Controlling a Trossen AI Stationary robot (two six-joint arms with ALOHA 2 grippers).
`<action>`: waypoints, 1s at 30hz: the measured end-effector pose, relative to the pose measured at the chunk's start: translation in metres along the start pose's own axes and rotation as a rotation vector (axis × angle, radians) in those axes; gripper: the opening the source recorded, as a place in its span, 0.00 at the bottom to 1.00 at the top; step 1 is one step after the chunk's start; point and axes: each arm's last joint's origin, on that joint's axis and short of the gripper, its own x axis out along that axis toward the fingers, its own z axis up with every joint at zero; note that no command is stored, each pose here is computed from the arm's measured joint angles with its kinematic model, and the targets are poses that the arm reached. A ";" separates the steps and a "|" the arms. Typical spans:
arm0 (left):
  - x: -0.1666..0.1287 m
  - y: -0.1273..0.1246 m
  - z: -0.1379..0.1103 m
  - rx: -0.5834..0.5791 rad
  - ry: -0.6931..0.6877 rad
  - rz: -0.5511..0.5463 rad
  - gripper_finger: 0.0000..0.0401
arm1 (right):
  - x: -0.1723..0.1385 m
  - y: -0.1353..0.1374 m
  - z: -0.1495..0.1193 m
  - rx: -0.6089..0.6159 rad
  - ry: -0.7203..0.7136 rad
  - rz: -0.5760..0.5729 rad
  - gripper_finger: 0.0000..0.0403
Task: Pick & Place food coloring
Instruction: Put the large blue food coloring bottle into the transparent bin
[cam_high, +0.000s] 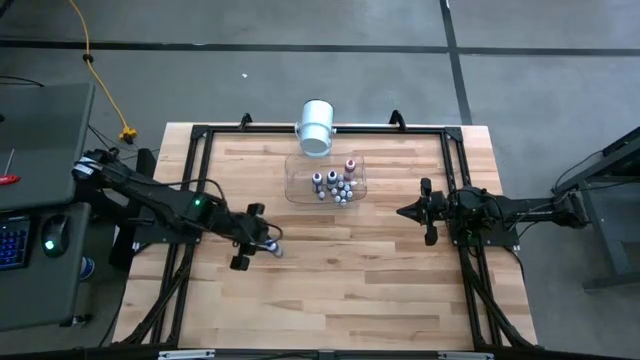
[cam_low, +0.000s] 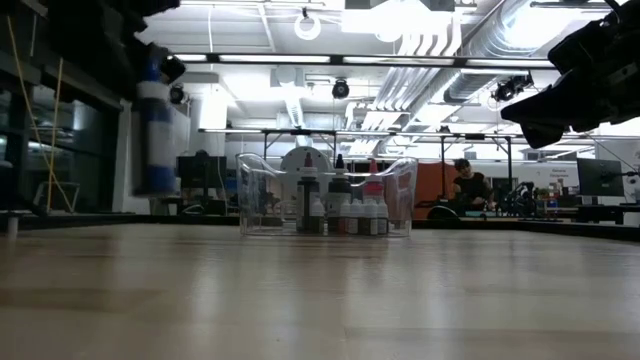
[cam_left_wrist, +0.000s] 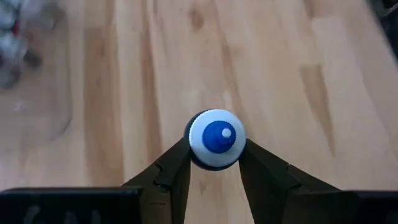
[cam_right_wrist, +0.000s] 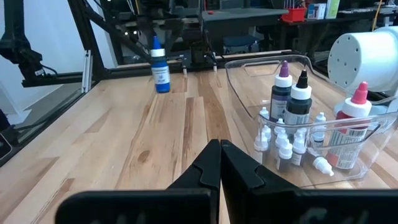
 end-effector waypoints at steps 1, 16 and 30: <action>-0.003 0.002 -0.002 -0.002 0.026 0.007 0.30 | 0.000 0.000 0.000 0.000 0.000 0.001 0.00; -0.031 0.038 0.033 0.005 -0.008 0.143 0.30 | 0.000 0.000 0.000 0.000 -0.001 0.000 0.00; -0.007 0.104 0.089 0.094 0.073 0.339 0.30 | 0.000 0.000 0.000 0.000 0.000 0.000 0.00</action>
